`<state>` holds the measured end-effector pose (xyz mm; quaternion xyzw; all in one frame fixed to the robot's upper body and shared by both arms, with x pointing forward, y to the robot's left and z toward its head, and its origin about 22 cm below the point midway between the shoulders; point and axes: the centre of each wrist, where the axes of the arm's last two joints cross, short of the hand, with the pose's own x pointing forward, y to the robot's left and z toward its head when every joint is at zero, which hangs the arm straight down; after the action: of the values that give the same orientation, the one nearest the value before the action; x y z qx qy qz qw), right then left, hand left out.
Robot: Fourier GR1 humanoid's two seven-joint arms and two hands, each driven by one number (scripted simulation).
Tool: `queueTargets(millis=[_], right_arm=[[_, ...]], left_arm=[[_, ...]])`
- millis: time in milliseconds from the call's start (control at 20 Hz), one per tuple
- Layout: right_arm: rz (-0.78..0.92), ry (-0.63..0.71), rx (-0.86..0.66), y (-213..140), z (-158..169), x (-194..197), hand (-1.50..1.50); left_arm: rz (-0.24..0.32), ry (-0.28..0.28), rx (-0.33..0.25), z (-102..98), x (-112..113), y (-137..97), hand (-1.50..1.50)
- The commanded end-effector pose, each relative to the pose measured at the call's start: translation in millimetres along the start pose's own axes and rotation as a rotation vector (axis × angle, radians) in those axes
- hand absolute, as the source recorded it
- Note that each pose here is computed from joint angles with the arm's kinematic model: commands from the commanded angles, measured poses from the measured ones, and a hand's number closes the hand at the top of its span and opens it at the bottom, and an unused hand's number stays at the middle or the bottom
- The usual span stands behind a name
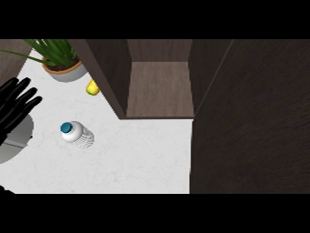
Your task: Pick up the bottled water, place it into the cabinet and close the cabinet
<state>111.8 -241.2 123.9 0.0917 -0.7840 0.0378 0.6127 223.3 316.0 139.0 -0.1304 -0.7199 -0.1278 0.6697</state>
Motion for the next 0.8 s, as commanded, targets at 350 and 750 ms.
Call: queueTargets(millis=[350, 750], right_arm=[[-0.005, -0.03, 0.004, 11, 36, 30, -1.5], [0.02, -0.036, 0.0, 6, 53, 31, -1.5]], left_arm=[[-0.044, 0.053, 0.102, 10, -35, 25, -1.5], [-0.047, 0.094, 0.141, -1, -81, 21, -1.5]])
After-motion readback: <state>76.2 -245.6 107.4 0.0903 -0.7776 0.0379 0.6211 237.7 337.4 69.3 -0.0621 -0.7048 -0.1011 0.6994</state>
